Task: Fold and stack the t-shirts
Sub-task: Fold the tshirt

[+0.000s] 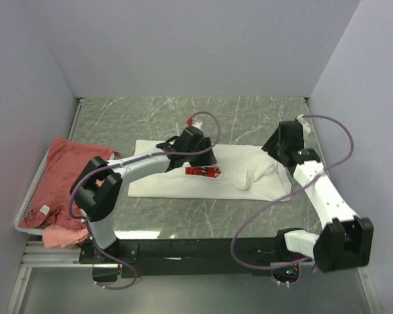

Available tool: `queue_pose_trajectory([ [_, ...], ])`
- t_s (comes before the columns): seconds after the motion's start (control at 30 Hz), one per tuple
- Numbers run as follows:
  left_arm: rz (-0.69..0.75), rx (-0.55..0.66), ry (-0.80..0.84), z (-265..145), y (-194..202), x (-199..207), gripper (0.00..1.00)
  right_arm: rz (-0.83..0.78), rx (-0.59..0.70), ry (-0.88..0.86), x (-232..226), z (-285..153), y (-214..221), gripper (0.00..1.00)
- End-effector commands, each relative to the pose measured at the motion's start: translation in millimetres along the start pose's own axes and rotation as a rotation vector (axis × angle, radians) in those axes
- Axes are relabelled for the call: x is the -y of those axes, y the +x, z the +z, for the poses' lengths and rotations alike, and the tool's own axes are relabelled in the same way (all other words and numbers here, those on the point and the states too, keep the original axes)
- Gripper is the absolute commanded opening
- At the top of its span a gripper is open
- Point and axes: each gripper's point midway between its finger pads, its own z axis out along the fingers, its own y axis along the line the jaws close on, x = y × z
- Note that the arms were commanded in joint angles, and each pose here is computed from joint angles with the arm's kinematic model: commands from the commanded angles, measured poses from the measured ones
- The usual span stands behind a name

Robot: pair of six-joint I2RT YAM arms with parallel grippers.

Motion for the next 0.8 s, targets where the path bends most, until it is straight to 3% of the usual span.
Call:
queue_pose_trajectory([
  [0.0, 0.177, -0.035, 0.009, 8.5, 22.7, 31.0, 0.52, -0.049, -0.053, 0.032, 1.8, 20.0, -17.3, 0.54],
  [0.37, 0.420, -0.105, 0.085, 43.9, 77.7, 89.3, 0.58, -0.055, -0.151, -0.024, -17.9, 68.4, -38.0, 0.51],
  [0.77, 0.524, -0.084, 0.124, 54.6, 94.1, 122.7, 0.61, 0.040, -0.188, -0.050, 8.4, 82.3, -40.0, 0.50],
])
